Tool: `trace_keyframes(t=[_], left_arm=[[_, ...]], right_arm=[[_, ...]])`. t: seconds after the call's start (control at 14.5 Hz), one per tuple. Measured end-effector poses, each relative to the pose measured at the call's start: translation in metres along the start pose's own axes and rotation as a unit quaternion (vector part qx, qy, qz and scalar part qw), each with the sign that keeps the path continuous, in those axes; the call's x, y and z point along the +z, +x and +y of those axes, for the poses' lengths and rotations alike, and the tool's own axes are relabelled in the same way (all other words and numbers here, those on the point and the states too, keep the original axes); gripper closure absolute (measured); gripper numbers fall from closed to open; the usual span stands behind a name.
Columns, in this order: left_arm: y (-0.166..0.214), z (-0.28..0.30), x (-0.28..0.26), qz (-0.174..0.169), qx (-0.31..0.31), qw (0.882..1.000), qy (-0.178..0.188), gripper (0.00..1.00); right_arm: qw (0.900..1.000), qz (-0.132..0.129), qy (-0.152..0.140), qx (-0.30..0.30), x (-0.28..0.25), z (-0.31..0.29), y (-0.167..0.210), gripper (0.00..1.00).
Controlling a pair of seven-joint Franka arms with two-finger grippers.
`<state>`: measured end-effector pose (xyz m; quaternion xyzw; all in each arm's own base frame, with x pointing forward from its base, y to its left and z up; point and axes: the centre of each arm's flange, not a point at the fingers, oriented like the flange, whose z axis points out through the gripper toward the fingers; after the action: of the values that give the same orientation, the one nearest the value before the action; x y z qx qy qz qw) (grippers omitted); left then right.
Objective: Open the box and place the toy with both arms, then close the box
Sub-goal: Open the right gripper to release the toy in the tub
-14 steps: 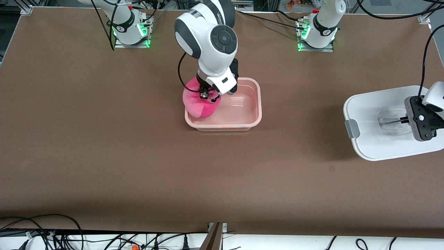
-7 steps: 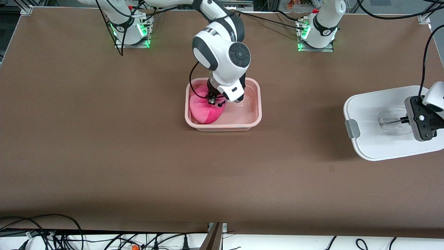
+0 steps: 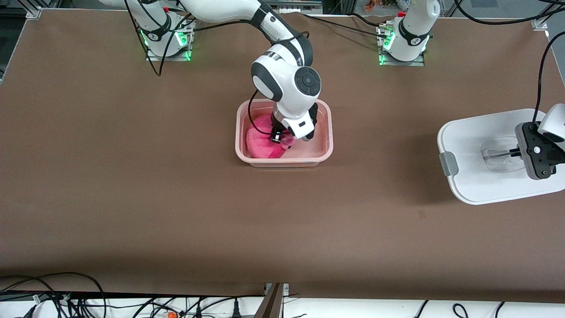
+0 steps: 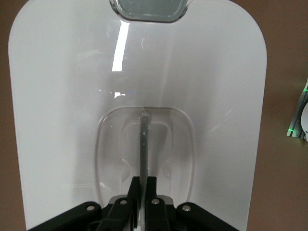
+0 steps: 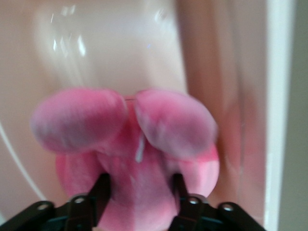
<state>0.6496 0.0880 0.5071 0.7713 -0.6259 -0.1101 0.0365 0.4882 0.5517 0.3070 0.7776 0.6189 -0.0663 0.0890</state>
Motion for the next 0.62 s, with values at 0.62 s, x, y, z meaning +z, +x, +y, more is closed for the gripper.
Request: trace_keyframes(t=[0.62], left_arm=[[0.000, 0.000, 0.000, 0.000, 0.000, 1.000, 0.000, 0.93]], right_arm=[[0.983, 0.077, -0.037, 0.161, -0.049, 0.005, 0.009, 0.00]])
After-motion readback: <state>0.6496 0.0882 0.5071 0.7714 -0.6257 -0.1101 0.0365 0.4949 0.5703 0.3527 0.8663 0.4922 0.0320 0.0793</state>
